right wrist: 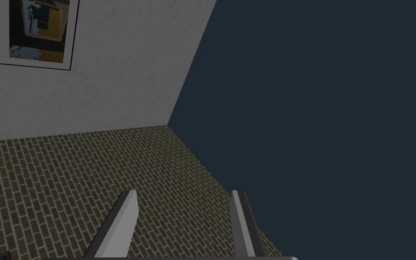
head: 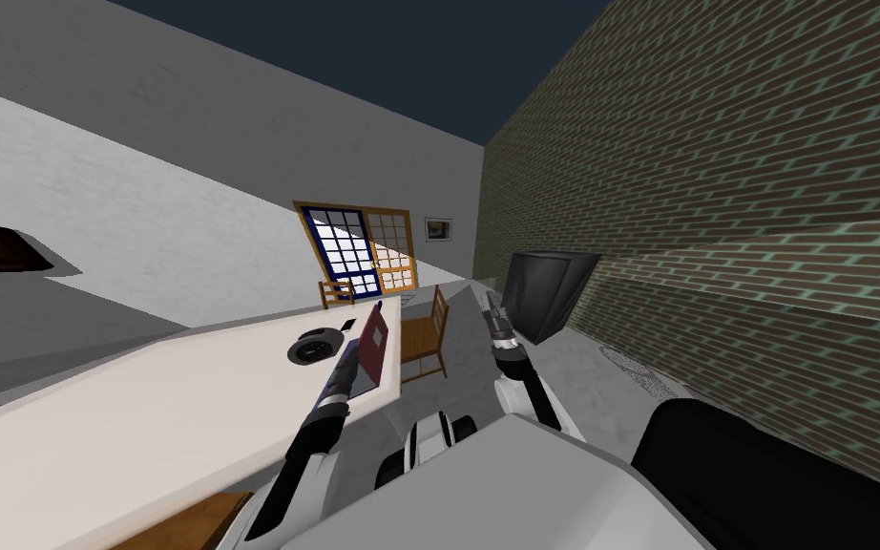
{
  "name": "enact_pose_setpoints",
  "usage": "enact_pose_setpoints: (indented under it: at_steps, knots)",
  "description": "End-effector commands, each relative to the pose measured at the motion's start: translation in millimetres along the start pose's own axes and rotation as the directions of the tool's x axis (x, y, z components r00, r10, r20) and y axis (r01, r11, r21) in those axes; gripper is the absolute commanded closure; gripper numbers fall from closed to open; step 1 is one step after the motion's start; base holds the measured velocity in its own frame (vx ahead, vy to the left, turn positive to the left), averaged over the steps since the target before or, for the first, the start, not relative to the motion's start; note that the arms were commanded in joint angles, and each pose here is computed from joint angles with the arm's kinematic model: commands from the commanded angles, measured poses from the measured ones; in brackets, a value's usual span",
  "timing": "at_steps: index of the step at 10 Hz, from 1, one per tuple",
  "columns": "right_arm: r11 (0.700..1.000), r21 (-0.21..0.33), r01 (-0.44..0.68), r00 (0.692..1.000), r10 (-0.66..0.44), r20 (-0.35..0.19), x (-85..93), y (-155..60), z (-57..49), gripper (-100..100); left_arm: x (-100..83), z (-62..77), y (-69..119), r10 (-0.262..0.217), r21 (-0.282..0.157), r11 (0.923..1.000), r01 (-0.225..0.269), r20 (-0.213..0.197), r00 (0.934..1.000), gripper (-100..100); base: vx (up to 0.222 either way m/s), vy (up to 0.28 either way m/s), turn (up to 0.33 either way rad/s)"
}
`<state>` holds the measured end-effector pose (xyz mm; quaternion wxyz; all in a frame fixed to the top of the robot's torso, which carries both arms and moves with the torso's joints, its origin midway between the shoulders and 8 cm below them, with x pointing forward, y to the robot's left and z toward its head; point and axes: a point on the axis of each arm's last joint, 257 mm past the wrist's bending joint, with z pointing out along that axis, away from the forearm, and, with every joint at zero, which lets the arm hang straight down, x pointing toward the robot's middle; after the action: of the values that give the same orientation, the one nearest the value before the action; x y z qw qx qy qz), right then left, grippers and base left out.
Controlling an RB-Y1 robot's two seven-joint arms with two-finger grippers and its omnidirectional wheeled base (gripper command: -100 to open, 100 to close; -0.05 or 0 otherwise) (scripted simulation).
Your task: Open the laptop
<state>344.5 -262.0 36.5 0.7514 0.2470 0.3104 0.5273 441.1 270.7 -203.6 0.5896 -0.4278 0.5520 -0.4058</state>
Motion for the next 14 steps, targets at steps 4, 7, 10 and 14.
enact_pose_setpoints:
  at_steps: [4,7,10,14]
  knots:
    - [1.0,0.0,0.0,1.0,0.0,0.0,0.0,0.0,0.0,0,16.3,9.7,10.6,-0.192,0.004,0.9813,0.192,-0.004,0.9813,100,-0.015,0.092,0.018]
    - [1.0,0.0,0.0,1.0,0.0,0.0,0.0,0.0,0.0,0,25.7,14.3,22.2,-0.281,0.0,0.9597,0.281,-0.006,0.9597,100,-0.028,0.091,0.0]
    - [1.0,0.0,0.0,1.0,0.0,0.0,0.0,0.0,0.0,0,38.2,20.8,34.7,-0.409,0.002,0.9128,0.409,-0.004,0.9127,100,-0.018,0.085,0.009]
    - [1.0,0.0,0.0,1.0,0.0,0.0,0.0,0.0,0.0,0,52.2,25.5,52.1,-0.527,-0.007,0.8496,0.527,0.005,0.8497,100,-0.02,0.073,0.005]
